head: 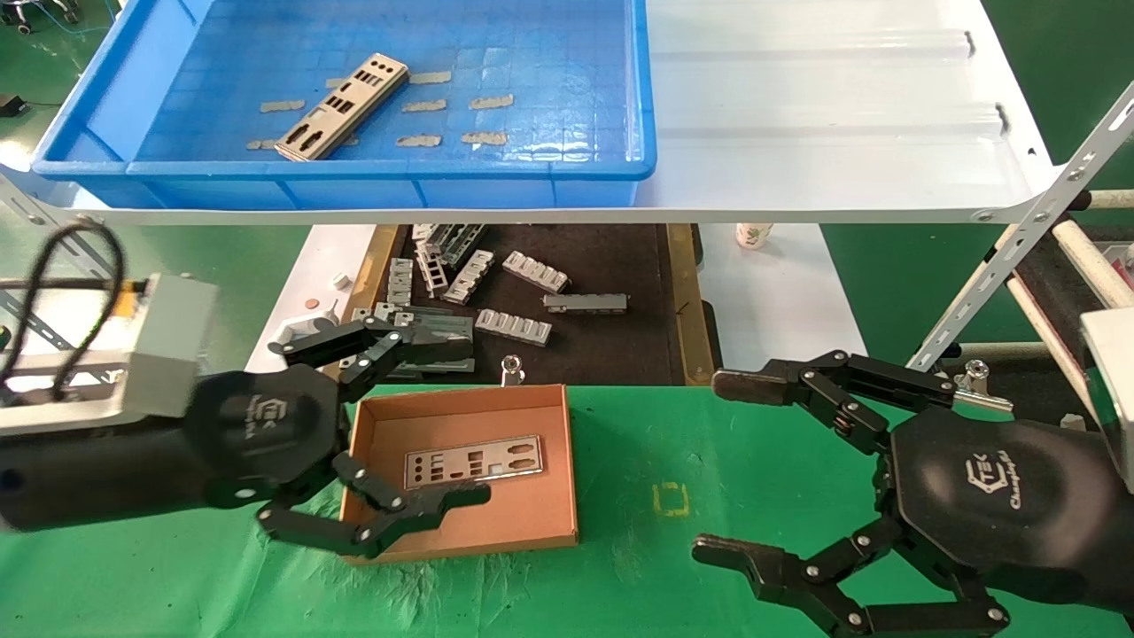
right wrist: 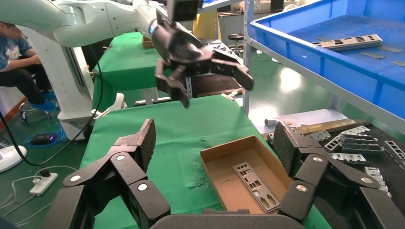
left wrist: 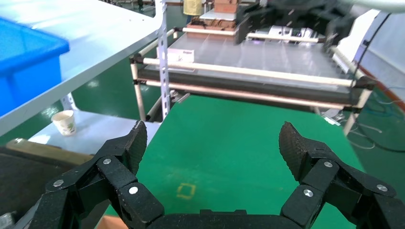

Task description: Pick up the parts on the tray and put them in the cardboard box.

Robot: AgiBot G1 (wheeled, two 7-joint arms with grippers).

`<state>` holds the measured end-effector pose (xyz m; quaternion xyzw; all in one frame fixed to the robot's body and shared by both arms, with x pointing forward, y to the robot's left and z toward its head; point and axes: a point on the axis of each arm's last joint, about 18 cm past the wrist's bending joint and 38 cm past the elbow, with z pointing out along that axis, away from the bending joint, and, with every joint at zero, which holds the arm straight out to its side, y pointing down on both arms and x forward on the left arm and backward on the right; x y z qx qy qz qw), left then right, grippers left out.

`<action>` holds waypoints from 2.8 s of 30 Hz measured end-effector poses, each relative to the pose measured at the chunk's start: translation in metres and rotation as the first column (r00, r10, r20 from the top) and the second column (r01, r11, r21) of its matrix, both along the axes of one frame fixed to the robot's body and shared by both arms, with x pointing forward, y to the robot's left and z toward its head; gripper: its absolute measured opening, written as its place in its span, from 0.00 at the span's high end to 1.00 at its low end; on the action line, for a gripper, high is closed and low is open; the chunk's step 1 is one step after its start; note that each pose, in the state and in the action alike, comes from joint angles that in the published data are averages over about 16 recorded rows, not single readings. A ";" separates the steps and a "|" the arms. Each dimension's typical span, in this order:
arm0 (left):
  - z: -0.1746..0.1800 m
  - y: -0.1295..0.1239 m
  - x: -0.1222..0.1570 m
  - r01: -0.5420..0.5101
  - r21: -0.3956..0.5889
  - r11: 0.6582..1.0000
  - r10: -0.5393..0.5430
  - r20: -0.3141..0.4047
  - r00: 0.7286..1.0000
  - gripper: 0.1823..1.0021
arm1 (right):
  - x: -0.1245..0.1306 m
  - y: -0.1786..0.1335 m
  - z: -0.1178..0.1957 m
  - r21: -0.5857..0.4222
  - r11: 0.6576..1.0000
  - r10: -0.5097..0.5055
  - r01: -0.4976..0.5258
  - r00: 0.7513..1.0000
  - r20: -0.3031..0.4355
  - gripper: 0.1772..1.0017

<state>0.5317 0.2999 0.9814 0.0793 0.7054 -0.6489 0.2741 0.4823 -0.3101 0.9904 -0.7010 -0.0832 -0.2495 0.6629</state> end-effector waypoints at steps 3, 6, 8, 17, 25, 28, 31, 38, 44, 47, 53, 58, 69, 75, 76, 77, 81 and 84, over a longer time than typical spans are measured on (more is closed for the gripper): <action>0.003 0.001 -0.013 0.018 -0.004 1.000 -0.018 -0.002 1.000 0.00 | 0.000 0.000 0.000 0.000 1.000 0.000 0.000 1.000 0.000 0.16; 0.006 0.001 -0.026 0.036 -0.005 0.999 -0.036 -0.005 0.999 0.00 | 0.000 0.000 0.000 0.000 1.000 0.000 0.000 1.000 0.000 0.10; 0.007 0.001 -0.035 0.047 -0.004 0.999 -0.047 -0.007 0.999 0.00 | 0.000 0.000 0.000 0.000 1.000 0.000 0.000 1.000 0.000 0.08; 0.011 0.000 -0.060 0.083 0.005 0.997 -0.082 -0.012 0.997 0.00 | 0.000 0.000 0.000 0.000 1.000 0.000 0.000 1.000 0.000 0.02; 0.012 0.000 -0.062 0.086 0.005 0.996 -0.086 -0.012 0.996 0.00 | 0.000 0.000 0.000 0.000 1.000 0.000 0.000 1.000 0.000 0.00; 0.011 0.000 -0.061 0.084 0.004 0.996 -0.084 -0.012 0.996 0.00 | 0.000 0.000 0.000 0.000 1.000 0.000 0.000 1.000 0.000 0.00; 0.011 0.000 -0.060 0.082 0.004 0.997 -0.082 -0.013 0.997 0.00 | 0.000 0.000 0.000 0.000 1.000 0.000 0.000 1.000 0.000 0.00; 0.011 0.000 -0.058 0.079 0.003 0.997 -0.079 -0.014 0.997 0.00 | 0.000 0.000 0.000 0.000 1.000 0.000 0.000 1.000 0.000 0.00; 0.011 0.000 -0.057 0.077 0.002 0.997 -0.077 -0.014 0.997 0.00 | 0.000 0.000 0.000 0.000 1.000 0.000 0.000 1.000 0.000 0.00; 0.011 0.000 -0.056 0.076 0.002 0.997 -0.076 -0.014 0.997 0.00 | 0.000 0.000 0.000 0.000 1.000 0.000 0.000 1.000 0.000 0.00; 0.011 0.000 -0.056 0.076 0.002 0.997 -0.075 -0.014 0.997 0.00 | 0.000 0.000 0.000 0.000 1.000 0.000 0.000 1.000 0.000 0.00; 0.011 0.000 -0.056 0.075 0.002 0.997 -0.075 -0.015 0.997 0.00 | 0.000 0.000 0.000 0.000 1.000 0.000 0.000 1.000 0.000 0.00; 0.011 0.000 -0.055 0.075 0.002 0.997 -0.075 -0.015 0.997 0.00 | 0.000 0.000 0.000 0.000 1.000 0.000 0.000 1.000 0.000 0.00; 0.011 0.000 -0.055 0.075 0.002 0.997 -0.075 -0.015 0.997 0.00 | 0.000 0.000 0.000 0.000 1.000 0.000 0.000 1.000 0.000 0.00; 0.011 0.000 -0.055 0.075 0.002 0.997 -0.075 -0.015 0.997 0.00 | 0.000 0.000 0.000 0.000 1.000 0.000 0.000 1.000 0.000 0.00; 0.011 0.000 -0.055 0.075 0.002 0.997 -0.075 -0.015 0.997 0.00 | 0.000 0.000 0.000 0.000 1.000 0.000 0.000 1.000 0.000 0.00; 0.011 0.000 -0.055 0.075 0.002 0.997 -0.075 -0.015 0.997 0.00 | 0.000 0.000 0.000 0.000 1.000 0.000 0.000 1.000 0.000 0.00; 0.011 0.000 -0.055 0.075 0.001 0.997 -0.075 -0.015 0.997 0.00 | 0.000 0.000 0.000 0.000 1.000 0.000 0.000 1.000 0.000 0.00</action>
